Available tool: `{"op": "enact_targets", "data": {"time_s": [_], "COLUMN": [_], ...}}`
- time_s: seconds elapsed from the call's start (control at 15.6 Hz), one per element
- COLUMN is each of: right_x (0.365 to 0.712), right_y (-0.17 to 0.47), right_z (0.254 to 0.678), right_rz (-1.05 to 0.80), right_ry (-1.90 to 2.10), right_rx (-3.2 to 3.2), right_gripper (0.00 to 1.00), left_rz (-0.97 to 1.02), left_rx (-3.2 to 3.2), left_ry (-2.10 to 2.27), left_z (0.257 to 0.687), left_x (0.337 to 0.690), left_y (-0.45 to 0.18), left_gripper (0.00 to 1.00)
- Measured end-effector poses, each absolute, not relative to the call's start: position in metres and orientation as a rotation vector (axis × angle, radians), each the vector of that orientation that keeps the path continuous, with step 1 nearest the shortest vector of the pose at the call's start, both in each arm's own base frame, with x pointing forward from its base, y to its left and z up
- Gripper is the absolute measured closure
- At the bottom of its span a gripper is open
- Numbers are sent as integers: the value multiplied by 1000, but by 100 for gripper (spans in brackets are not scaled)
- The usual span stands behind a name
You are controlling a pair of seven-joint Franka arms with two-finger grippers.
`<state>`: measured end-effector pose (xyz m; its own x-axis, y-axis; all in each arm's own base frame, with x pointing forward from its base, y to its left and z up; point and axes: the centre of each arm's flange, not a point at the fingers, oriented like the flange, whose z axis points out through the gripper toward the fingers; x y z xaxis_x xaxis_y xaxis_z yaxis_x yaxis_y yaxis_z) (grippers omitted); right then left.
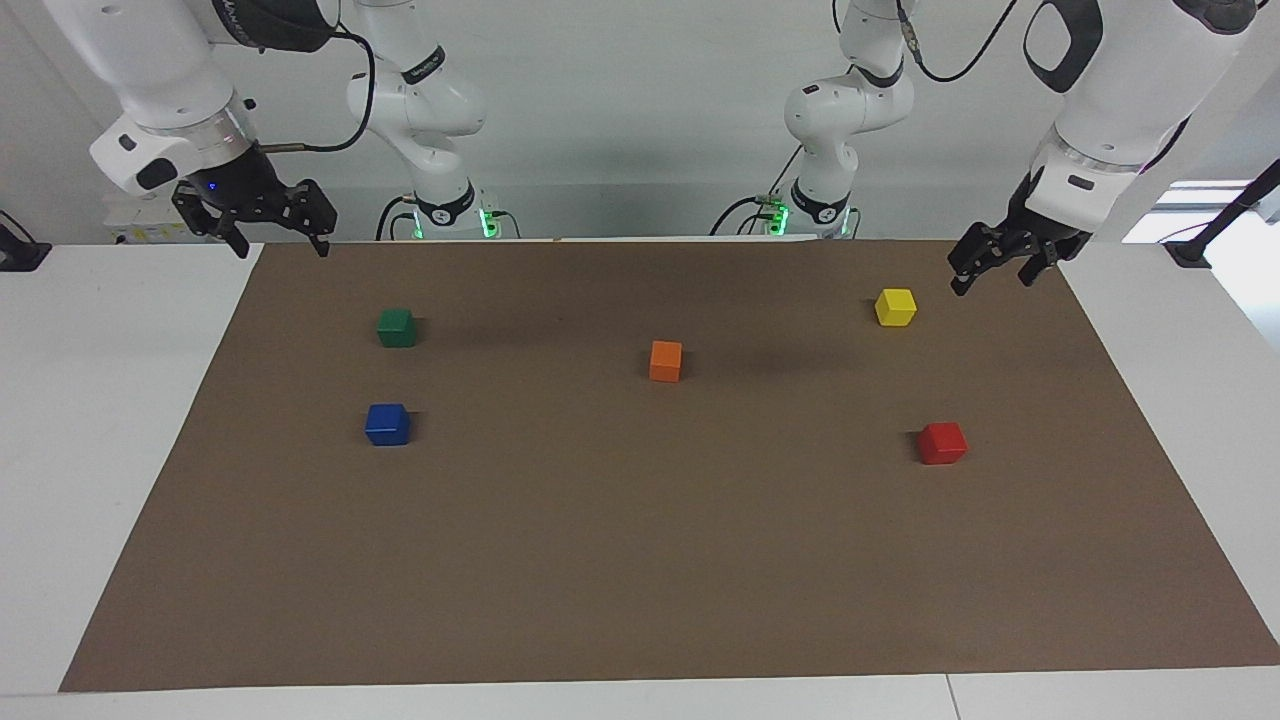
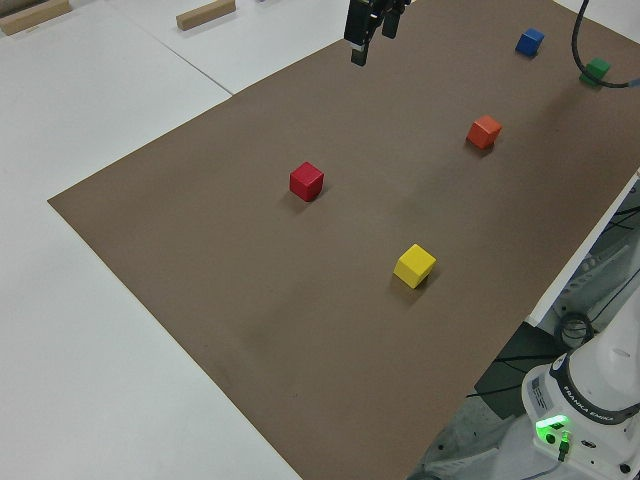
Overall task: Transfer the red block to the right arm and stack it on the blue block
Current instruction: 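Grasp the red block with the left gripper and lift it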
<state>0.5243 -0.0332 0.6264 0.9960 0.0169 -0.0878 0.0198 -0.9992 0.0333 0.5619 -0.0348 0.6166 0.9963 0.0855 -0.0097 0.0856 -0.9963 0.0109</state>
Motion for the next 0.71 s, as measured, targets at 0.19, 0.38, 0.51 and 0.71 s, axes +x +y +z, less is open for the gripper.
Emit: {"op": "enact_targets", "data": {"time_s": [0.19, 0.38, 0.51, 0.71], "right_x": [524, 524, 524, 524], "right_y": [-33, -33, -33, -32], "right_z": [626, 626, 626, 626], "right_rz": [-136, -136, -136, -136], "right_ry": [29, 29, 29, 33], "right_rx": [3104, 3104, 3104, 3104], "right_gripper": [0, 0, 0, 0], "left_rz": [-16, -13, -18, 47], "left_rx": [3128, 3129, 3129, 3131], "left_ry": [125, 117, 142, 164], "left_z": [616, 617, 618, 601], "left_x": [562, 561, 559, 560], "left_y": [-35, -28, -19, -13], "left_gripper": [0, 0, 0, 0]}}
